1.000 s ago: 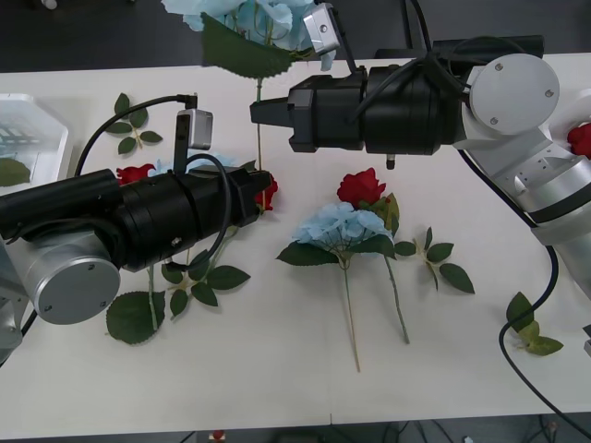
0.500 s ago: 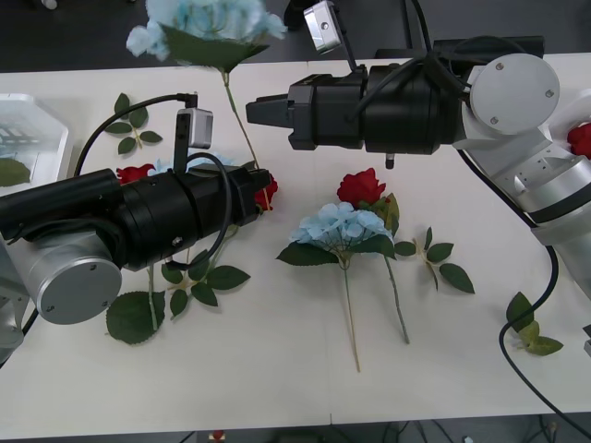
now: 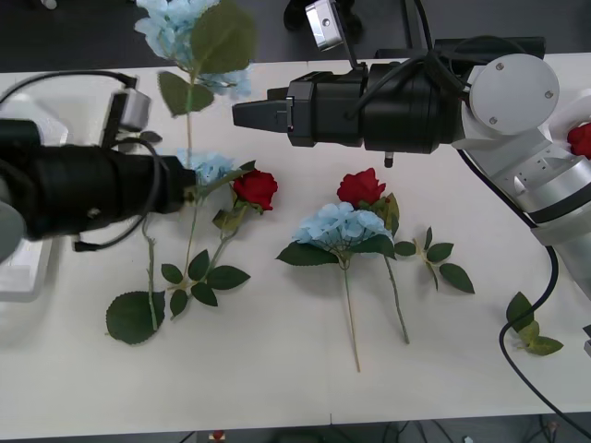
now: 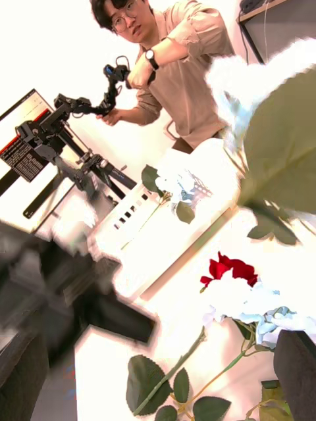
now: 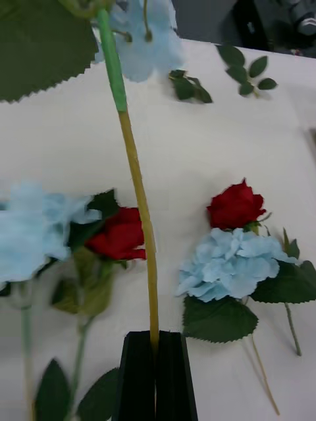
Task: Place the red flowers into the right box and the blue flowers into the left box. If a person shows an open palm, hand one flower to the person first, then continue sorting.
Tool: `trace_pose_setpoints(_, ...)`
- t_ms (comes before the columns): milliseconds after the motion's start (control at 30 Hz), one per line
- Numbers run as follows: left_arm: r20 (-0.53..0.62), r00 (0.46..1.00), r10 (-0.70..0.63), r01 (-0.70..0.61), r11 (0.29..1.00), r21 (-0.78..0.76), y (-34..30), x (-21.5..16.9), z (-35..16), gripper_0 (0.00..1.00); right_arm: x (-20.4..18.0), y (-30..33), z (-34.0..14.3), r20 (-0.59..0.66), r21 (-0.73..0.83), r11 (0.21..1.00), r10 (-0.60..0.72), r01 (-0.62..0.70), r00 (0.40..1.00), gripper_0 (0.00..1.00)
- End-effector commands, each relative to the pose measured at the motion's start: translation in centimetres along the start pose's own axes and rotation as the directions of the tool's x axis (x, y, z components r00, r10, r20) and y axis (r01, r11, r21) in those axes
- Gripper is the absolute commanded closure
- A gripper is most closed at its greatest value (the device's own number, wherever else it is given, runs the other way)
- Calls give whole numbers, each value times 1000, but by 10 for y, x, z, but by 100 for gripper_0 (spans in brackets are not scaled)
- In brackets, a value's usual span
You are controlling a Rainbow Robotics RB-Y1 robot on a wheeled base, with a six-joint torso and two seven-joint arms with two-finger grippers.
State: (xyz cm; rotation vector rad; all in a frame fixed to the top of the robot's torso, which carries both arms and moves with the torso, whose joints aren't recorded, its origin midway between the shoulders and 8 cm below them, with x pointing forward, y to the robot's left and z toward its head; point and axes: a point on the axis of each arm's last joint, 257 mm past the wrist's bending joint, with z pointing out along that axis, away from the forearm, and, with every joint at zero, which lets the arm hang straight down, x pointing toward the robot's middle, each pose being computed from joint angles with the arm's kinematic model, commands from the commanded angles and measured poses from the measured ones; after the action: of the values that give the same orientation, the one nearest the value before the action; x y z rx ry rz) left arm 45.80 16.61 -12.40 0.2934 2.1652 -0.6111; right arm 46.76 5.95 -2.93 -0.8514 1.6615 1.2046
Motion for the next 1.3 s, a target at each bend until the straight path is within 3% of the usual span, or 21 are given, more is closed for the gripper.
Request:
trace_pose_setpoints(33,-49,995,83,-91,976,-200,68,-17,-67,100,-19,22,6,-2,-26,998,-62,62,998,0)
trace_pose_setpoints(200,-116,991,61,-101,920,-378,129,-17,-122,100,4,3,-3,-102,29,998,-45,48,994,0)
trace_pose_setpoints(300,-165,985,44,-120,866,-486,171,-14,-162,100,32,-25,-21,-224,120,992,-14,42,975,0)
trace_pose_setpoints(400,-206,978,47,-156,817,-555,204,-10,-194,100,62,-53,-47,-351,217,975,23,57,936,0)
trace_pose_setpoints(600,-293,955,37,-248,642,-726,286,8,-271,100,112,-112,-128,-591,404,896,104,182,800,0)
trace_pose_setpoints(833,-375,926,-39,-286,578,-765,335,47,-312,100,145,-152,-195,-738,488,801,167,347,654,0)
trace_pose_setpoints(1067,-461,886,-44,-369,533,-761,380,84,-318,100,182,-178,-237,-779,512,731,174,451,602,0)
trace_pose_setpoints(1133,-484,874,-40,-394,525,-754,382,87,-316,91,193,-175,-240,-779,513,737,184,440,600,0)
trace_pose_setpoints(1167,-490,871,-36,-400,526,-750,382,87,-313,76,198,-174,-240,-780,512,737,184,441,598,0)
trace_pose_setpoints(1200,-496,868,-34,-407,525,-747,382,87,-311,54,201,-173,-241,-781,514,733,186,446,596,0)
trace_pose_setpoints(1300,-499,866,-15,-419,522,-743,383,85,-307,19,215,-167,-242,-757,551,720,219,422,616,0)
